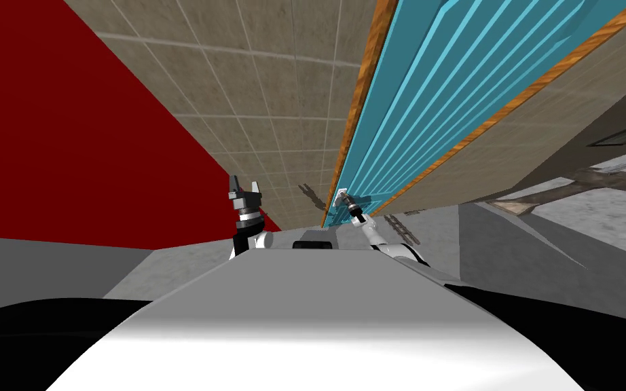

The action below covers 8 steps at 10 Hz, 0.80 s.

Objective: Pull the door open

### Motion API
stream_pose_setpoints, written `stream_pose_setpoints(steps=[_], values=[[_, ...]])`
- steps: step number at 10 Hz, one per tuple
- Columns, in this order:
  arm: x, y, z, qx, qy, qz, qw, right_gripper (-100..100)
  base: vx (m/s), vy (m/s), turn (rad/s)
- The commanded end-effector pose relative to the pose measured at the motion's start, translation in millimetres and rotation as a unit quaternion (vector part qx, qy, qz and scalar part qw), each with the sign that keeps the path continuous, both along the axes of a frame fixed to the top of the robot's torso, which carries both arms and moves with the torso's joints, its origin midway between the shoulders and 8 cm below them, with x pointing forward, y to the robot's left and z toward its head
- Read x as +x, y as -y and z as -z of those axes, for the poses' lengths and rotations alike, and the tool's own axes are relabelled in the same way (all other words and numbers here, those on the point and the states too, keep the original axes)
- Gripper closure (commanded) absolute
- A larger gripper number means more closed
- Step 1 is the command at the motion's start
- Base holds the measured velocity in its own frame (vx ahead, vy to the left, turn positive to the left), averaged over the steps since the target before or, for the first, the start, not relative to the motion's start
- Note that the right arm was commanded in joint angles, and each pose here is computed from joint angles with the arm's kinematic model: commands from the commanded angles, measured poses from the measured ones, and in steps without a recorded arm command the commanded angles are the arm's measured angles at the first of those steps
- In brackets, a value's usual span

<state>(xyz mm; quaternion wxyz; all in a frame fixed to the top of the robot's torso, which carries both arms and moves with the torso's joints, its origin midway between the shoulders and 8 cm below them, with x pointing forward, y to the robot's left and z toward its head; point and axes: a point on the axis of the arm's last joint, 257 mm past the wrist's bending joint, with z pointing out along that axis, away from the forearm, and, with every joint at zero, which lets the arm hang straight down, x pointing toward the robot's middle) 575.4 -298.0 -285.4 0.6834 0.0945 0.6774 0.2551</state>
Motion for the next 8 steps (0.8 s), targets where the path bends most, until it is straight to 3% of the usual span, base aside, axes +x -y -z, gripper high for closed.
stream_pose_setpoints(steps=[1,2,5,6,8], values=[[3.0,12.0,-7.4,0.037,0.001,0.011,0.9992,100,-0.075,-0.085,0.153],[3.0,12.0,-7.4,0.041,0.0,0.011,0.9991,100,-0.054,-0.063,0.064],[4.5,20.9,-11.4,0.117,-0.006,0.025,0.9928,100,-0.062,-0.062,0.135],[4.5,20.9,-11.4,0.121,-0.007,0.024,0.9923,100,-0.057,-0.044,0.066],[5.4,27.3,-13.8,0.174,-0.01,0.034,0.9841,100,-0.065,-0.057,0.121]])
